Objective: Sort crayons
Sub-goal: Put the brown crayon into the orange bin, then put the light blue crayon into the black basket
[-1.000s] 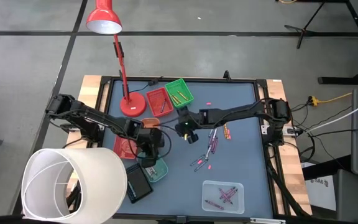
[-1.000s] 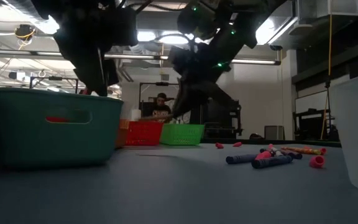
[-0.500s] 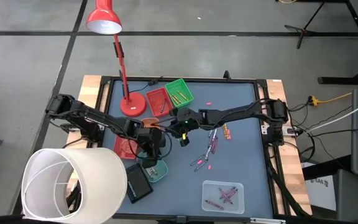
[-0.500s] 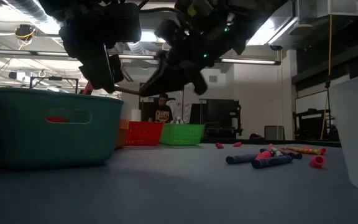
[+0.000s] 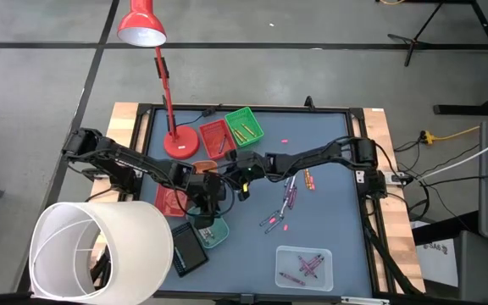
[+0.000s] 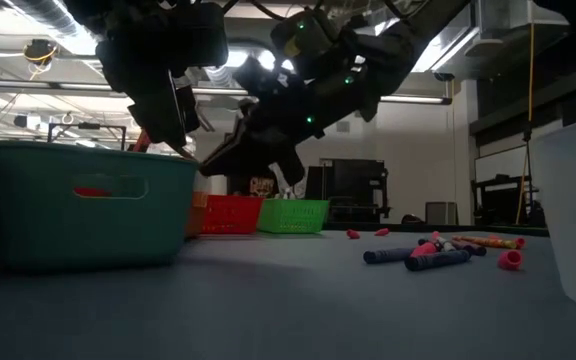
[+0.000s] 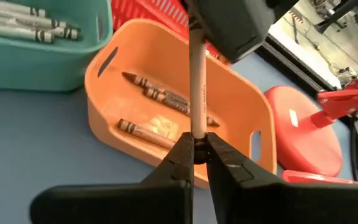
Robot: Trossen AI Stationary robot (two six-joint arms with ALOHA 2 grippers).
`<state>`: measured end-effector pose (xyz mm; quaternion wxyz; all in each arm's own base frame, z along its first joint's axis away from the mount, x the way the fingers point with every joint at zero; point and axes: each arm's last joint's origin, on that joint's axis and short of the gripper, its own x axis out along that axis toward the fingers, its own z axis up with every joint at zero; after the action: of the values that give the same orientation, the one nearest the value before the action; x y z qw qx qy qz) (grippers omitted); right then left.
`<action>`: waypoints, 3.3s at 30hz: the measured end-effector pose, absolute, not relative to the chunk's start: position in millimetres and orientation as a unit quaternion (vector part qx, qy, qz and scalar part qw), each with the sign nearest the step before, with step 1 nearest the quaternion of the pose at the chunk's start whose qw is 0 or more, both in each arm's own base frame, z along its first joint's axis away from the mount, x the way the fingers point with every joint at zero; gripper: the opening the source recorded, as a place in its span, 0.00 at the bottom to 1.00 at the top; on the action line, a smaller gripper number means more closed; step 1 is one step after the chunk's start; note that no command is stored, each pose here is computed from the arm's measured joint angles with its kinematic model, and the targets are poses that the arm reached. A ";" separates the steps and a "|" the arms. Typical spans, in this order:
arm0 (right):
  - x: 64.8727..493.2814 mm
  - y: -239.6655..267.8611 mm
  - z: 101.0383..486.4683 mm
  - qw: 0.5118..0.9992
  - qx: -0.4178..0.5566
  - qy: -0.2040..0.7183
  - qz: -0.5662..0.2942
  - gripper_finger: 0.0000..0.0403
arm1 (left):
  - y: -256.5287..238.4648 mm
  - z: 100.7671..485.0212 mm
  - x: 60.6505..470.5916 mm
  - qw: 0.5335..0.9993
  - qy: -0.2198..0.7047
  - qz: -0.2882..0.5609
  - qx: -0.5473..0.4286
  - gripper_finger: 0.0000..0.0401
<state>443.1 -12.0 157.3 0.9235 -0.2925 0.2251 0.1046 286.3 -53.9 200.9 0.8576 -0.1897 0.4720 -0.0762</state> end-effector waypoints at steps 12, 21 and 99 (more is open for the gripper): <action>443.2 -12.1 157.5 0.925 -0.288 0.225 0.100 0.22 | -53.8 200.9 286.3 0.858 0.472 -0.076 -0.189 0.27; 442.1 -13.3 155.7 0.921 -0.291 0.244 0.080 0.27 | -53.8 200.8 286.3 0.858 0.472 -0.076 -0.189 0.27; 254.5 -13.4 166.7 0.800 -0.256 0.539 0.059 0.27 | -5.6 178.3 371.9 0.990 0.110 0.092 -0.020 0.27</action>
<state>254.5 -13.4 166.7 0.8001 -0.2564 0.5390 0.0592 371.9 -5.6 178.3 0.9895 -0.0204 0.1095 0.0916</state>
